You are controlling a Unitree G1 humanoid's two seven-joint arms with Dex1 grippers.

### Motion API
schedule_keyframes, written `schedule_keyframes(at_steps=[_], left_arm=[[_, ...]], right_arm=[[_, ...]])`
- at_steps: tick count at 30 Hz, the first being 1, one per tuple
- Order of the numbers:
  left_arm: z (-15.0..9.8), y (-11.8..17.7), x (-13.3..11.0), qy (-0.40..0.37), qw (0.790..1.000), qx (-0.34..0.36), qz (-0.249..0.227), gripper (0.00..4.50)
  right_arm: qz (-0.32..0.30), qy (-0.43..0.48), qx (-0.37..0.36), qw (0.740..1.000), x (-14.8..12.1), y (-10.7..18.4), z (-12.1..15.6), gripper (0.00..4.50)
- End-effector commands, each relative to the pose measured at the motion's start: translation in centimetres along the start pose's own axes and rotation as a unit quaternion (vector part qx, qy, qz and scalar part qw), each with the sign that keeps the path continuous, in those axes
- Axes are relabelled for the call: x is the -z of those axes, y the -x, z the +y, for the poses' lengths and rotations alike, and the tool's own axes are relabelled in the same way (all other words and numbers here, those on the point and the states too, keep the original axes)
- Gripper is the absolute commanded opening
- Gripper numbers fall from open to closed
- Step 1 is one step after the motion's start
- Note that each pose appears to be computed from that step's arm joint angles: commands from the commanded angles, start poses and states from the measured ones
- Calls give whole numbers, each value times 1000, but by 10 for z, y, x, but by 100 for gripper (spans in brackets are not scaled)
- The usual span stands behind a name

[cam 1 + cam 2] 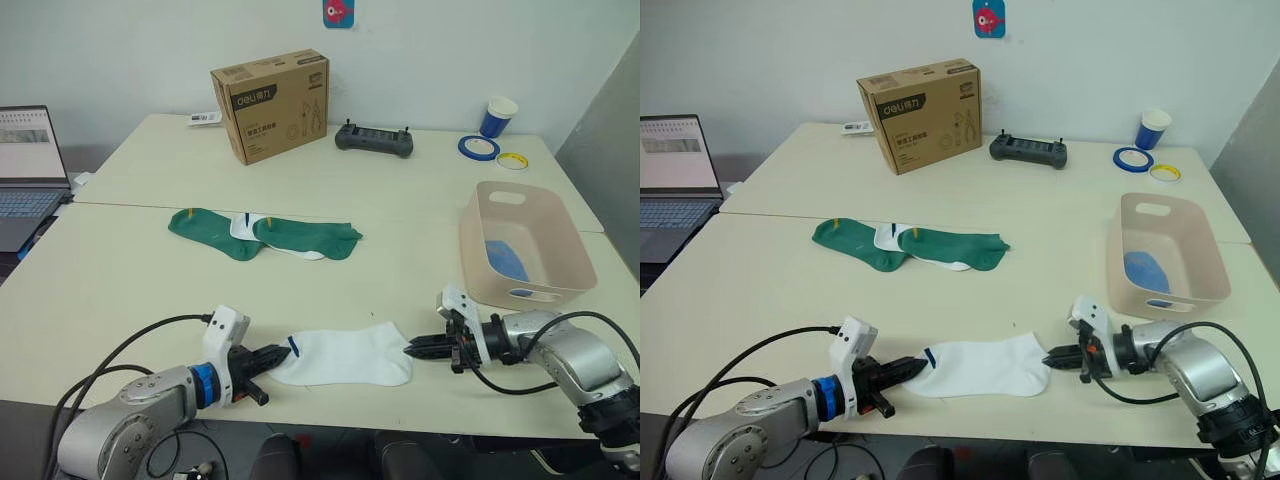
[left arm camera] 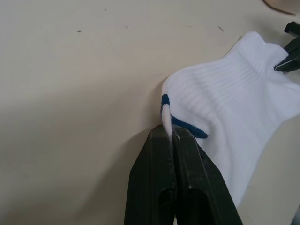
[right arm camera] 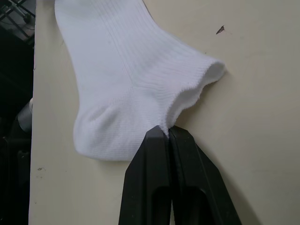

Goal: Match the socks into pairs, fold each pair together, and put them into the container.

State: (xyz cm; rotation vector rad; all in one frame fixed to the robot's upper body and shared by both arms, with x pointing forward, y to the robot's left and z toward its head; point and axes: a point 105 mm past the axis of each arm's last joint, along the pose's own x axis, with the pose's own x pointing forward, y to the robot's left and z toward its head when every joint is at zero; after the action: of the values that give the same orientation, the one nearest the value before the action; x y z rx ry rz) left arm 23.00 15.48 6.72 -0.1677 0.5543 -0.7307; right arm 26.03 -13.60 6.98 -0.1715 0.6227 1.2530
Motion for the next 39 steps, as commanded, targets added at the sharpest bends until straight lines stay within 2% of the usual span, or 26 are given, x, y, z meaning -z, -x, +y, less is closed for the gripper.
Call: schedule_keyframes(at_steps=[1, 10, 17, 18, 20, 23, 24, 25, 27, 30, 31, 32, 34, 36, 39], left_arm=[[2, -1, -11, -15, 1000, -8, -21, 2], [11, -1, -18, -22, 999, -15, -24, 2], [8, -5, -20, -37, 999, 0, -28, 2], [5, -4, -20, -34, 999, 9, -29, 43], [7, 0, -22, -35, 999, 5, -33, 92], [16, 12, -31, -46, 998, -9, -43, 188], [17, 16, -42, -62, 996, -5, -68, 214], [15, 21, -54, -74, 993, 6, -92, 247], [10, 27, -67, -99, 989, 29, -108, 247], [3, 21, -66, -187, 978, 55, -67, 247], [-3, 17, -63, -226, 970, 78, -52, 251], [-7, 14, -60, -251, 963, 94, -41, 251], [-14, 6, -59, -275, 953, 123, -40, 213], [-14, -6, -50, -308, 941, 138, -18, 157], [-16, -15, -38, -337, 928, 157, 8, 61]], right_arm=[[-1, 6, -8, 1000, -1, 6, 2, 0], [-10, 4, 5, 1000, -2, 9, 2, 0], [-12, 3, 5, 1000, -5, 6, 7, 0], [-12, 4, 4, 1000, -5, 6, 8, 23], [-21, -1, 5, 1000, -9, 11, 9, 74], [-32, 9, 18, 999, -15, 24, 6, 174], [-51, 19, 16, 998, -25, 29, 7, 206], [-71, 21, 14, 997, -34, 33, 9, 209], [-106, 34, 10, 994, -52, 33, 11, 209], [-132, 66, -8, 989, -68, 16, 18, 209], [-134, 85, -19, 987, -70, 7, 22, 167], [-134, 97, -26, 986, -71, 0, 25, 145], [-130, 135, -18, 982, -72, -14, 25, 78], [-120, 159, -26, 980, -68, -27, 28, 5], [-99, 175, -36, 979, -55, -36, 31, 0]])
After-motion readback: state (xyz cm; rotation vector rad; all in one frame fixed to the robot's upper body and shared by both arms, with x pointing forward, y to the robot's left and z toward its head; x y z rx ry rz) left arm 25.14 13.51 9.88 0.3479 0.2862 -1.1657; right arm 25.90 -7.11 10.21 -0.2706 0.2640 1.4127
